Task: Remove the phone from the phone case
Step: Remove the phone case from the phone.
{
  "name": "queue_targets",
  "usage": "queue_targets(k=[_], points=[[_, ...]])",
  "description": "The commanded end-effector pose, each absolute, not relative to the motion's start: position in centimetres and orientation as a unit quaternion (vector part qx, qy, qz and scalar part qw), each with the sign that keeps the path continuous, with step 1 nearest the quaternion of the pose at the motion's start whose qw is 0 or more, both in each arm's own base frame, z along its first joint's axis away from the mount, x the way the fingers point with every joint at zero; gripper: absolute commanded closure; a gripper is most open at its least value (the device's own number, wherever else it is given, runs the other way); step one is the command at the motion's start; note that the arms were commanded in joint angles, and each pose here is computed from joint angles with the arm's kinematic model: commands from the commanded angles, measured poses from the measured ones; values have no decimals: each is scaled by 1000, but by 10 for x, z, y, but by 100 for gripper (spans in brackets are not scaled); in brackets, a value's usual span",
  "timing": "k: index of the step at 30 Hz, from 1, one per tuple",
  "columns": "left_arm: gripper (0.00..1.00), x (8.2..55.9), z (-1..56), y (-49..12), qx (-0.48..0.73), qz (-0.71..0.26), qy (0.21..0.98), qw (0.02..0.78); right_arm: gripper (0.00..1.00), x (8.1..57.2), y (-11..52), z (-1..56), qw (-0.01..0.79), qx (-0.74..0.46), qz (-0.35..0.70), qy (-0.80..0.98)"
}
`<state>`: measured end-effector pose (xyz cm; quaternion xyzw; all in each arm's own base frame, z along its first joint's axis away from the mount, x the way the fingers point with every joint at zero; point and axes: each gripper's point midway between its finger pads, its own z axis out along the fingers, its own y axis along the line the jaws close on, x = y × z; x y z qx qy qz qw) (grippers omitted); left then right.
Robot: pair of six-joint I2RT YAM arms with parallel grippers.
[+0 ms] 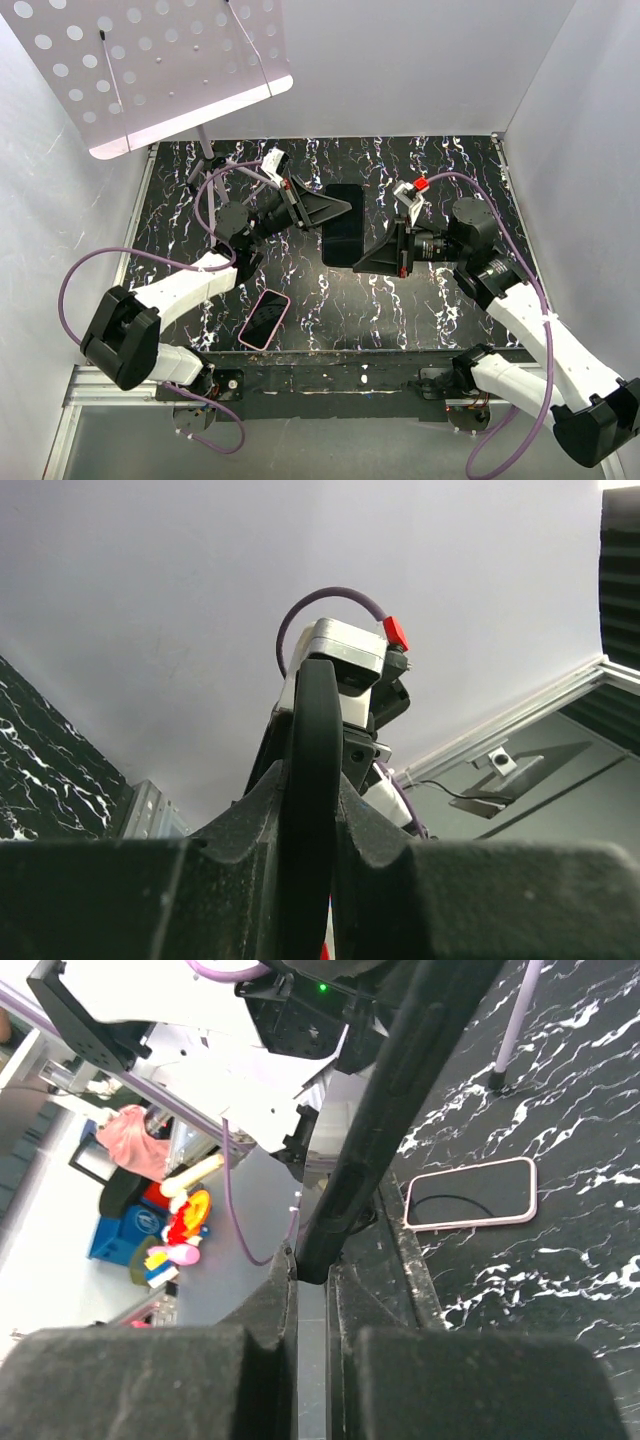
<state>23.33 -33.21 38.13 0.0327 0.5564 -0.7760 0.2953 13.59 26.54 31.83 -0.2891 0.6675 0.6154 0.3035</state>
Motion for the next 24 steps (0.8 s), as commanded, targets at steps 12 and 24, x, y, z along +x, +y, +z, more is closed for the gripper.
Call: queue_targets(k=[12,24], points=[[100,213,411,-329,7,-832,533,154,99,174,286,320,572,-448,327,605],[100,224,414,-324,43,-794,530,294,76,181,258,278,425,-221,317,819]])
